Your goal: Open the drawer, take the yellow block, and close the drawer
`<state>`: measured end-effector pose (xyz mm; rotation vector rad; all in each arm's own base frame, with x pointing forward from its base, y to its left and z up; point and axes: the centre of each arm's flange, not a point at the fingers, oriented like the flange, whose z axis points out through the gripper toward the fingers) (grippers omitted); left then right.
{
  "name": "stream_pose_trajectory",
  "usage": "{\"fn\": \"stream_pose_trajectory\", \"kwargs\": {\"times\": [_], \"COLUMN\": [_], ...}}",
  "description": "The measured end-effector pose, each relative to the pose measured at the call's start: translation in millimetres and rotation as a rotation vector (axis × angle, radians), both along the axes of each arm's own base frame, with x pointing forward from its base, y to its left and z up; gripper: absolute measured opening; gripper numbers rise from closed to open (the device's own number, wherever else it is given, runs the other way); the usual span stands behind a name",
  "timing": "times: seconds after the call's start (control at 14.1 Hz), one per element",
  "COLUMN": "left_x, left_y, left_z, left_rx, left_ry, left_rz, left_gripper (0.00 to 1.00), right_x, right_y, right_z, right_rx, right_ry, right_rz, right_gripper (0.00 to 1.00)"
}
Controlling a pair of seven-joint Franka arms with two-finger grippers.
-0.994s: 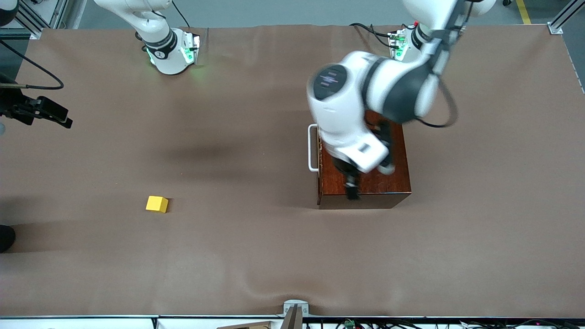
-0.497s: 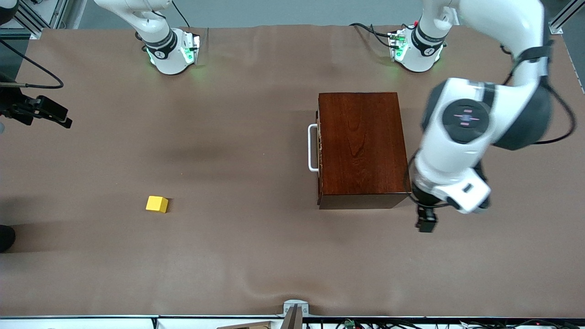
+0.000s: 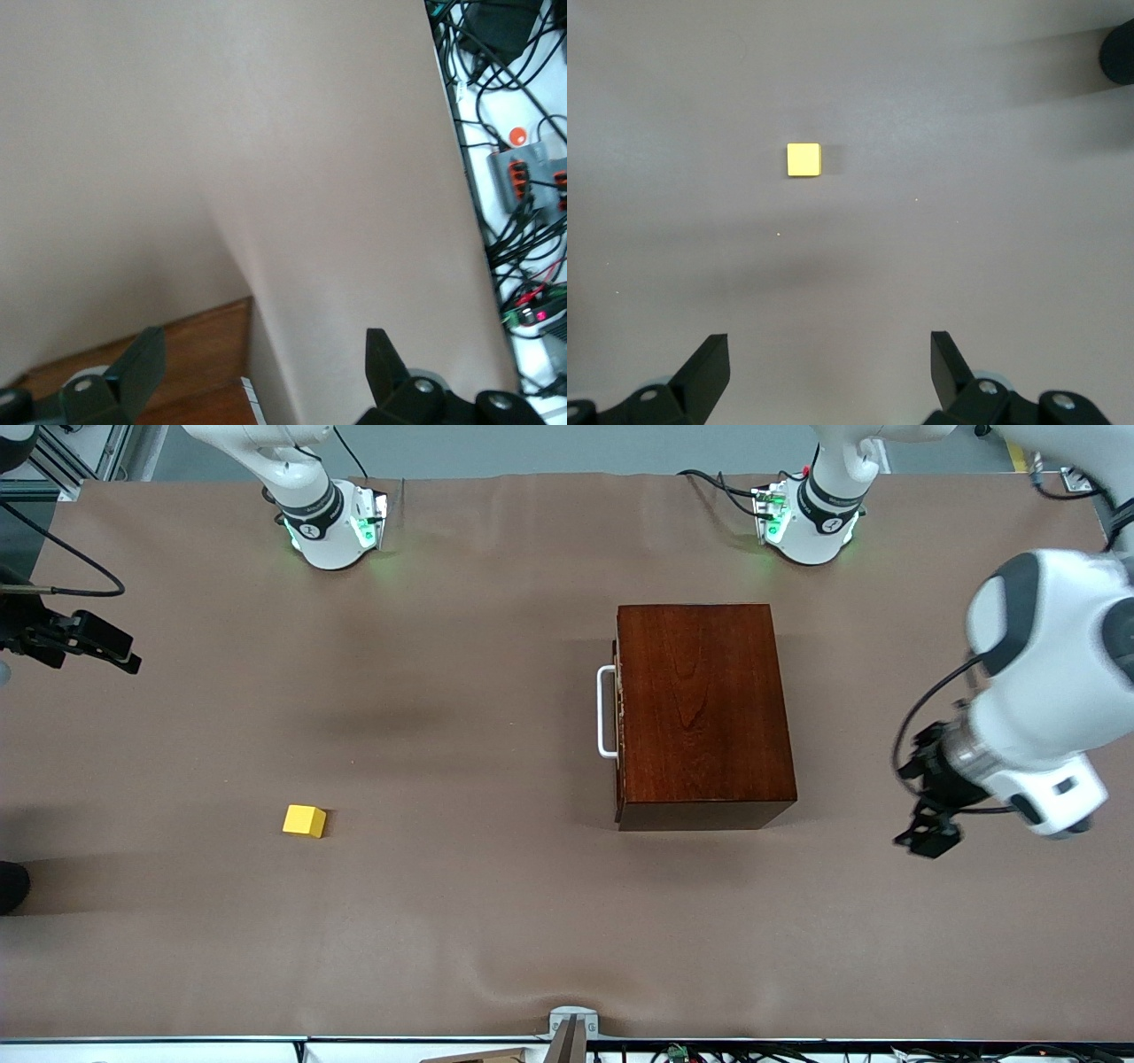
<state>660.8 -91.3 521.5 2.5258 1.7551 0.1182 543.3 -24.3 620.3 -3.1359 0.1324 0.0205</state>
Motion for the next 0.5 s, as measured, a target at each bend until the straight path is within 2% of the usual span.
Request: {"fn": "stream_pose_trajectory", "kwargs": {"times": [0.28, 0.5], "left_x": [-47, -82], "left_y": [45, 57], "left_z": [15, 18], "left_rx": [-0.050, -0.043], "left_ry": [0.022, 0.034], "left_rz": [-0.175, -0.370], "left_gripper": [1.00, 1.00], "right_x": [0, 0], "right_y": [0, 0], "right_z": [0, 0], "right_rx": [0.000, 0.000], "right_ry": [-0.001, -0.002], "right_rz": [0.026, 0.028], "right_gripper": [1.00, 1.00]}}
